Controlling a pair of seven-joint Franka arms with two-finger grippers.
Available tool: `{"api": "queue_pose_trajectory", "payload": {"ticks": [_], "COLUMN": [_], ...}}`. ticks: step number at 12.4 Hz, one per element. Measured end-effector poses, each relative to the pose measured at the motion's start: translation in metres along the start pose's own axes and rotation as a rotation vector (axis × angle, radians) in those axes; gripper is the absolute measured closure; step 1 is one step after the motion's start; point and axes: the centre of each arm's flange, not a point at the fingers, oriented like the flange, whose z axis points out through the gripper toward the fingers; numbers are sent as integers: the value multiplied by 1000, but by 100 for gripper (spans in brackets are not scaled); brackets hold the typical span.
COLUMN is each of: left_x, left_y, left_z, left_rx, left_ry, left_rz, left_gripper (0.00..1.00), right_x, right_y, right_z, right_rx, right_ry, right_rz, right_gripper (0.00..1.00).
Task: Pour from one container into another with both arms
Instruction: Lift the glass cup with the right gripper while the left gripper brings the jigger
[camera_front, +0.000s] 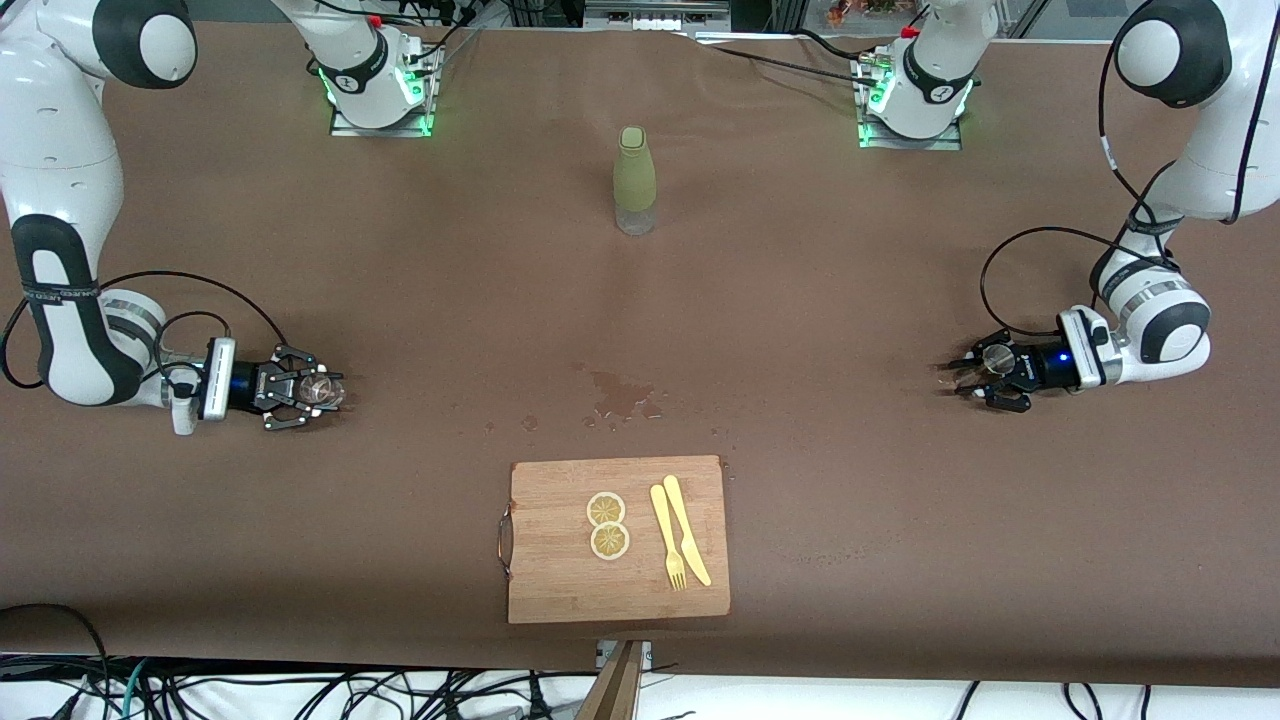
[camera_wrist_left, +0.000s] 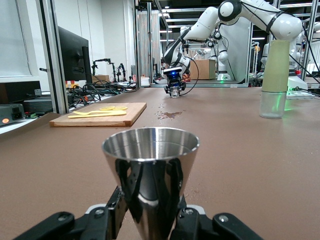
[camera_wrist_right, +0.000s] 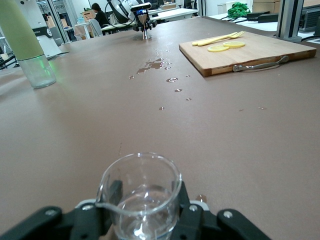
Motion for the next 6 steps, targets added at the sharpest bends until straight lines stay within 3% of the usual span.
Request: {"api": "queue_pose_trajectory", "payload": {"ticks": [1, 3, 6], "left_x": [0, 2, 5], "left_y": [0, -1, -3], "left_z": [0, 3, 15], "left_rx": [0, 4, -6], "left_ry": [1, 23, 49], "left_rz": [0, 0, 6], "left_gripper": [63, 90, 91], "right_x": [1, 5, 23], "right_y": [1, 3, 15], "right_z": [2, 6, 12], "right_rx": [3, 10, 18], "right_ry": [-1, -4, -16], "right_rz": [-1, 4, 22], "right_gripper": [52, 52, 52]}}
